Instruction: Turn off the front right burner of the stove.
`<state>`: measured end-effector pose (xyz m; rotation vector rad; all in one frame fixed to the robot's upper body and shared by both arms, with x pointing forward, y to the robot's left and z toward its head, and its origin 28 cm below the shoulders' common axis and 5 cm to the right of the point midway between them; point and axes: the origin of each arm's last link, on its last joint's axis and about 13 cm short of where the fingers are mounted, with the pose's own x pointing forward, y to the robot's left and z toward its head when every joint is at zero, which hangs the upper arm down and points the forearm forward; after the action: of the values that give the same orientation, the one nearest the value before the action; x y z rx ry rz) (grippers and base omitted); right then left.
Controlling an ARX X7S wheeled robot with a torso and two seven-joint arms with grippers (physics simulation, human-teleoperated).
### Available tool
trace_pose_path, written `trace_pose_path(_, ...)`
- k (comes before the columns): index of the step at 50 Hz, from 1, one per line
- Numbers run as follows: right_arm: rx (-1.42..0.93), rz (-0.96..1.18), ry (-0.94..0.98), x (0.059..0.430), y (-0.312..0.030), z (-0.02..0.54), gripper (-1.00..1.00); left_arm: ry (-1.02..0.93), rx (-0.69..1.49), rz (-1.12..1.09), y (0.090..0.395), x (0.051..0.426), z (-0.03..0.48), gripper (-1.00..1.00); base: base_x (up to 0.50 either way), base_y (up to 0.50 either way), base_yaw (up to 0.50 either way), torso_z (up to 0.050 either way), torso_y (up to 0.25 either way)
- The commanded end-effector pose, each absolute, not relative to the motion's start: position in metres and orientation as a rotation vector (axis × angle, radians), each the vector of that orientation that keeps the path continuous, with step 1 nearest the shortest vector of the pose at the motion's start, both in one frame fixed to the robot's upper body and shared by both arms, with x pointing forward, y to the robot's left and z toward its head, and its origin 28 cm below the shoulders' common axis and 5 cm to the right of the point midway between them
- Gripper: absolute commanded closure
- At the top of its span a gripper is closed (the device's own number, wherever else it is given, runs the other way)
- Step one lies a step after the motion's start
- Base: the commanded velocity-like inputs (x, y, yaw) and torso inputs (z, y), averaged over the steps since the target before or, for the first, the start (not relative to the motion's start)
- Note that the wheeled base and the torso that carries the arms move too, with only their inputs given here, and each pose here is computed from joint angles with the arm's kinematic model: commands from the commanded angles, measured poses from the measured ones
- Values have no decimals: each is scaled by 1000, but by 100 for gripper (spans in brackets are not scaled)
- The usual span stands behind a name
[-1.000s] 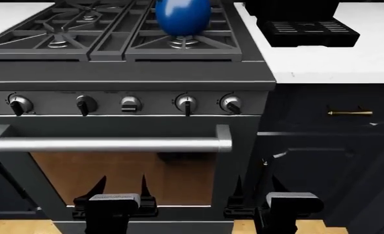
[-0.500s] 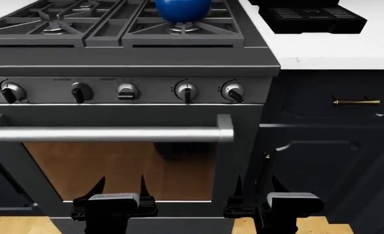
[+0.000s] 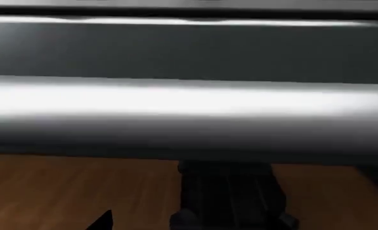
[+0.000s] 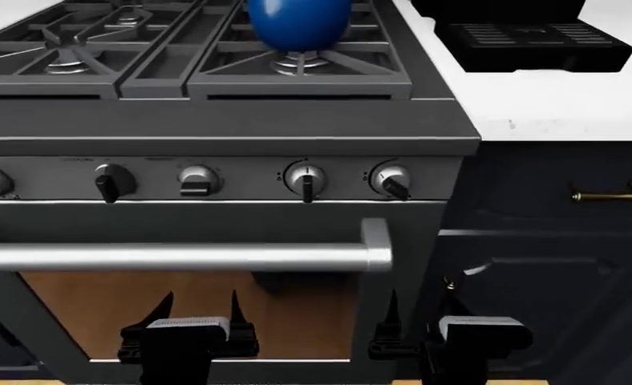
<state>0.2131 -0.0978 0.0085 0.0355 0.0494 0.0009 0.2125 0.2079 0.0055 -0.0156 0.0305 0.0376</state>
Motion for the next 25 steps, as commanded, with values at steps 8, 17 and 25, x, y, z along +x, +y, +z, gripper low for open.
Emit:
trace_pose_path(8, 19, -11, 66, 214, -98, 7, -100, 33, -14, 40, 208, 213, 6, -100, 64, 0, 0, 0, 0)
trace_pose_path(17, 9, -21, 69, 214, -99, 7, -100, 33, -14, 40, 208, 213, 6, -100, 0, 0, 0, 0, 0)
trace_pose_path(25, -11, -74, 15, 214, -104, 22, -100, 42, -20, 44, 207, 214, 4, -100, 0, 0, 0, 0, 0)
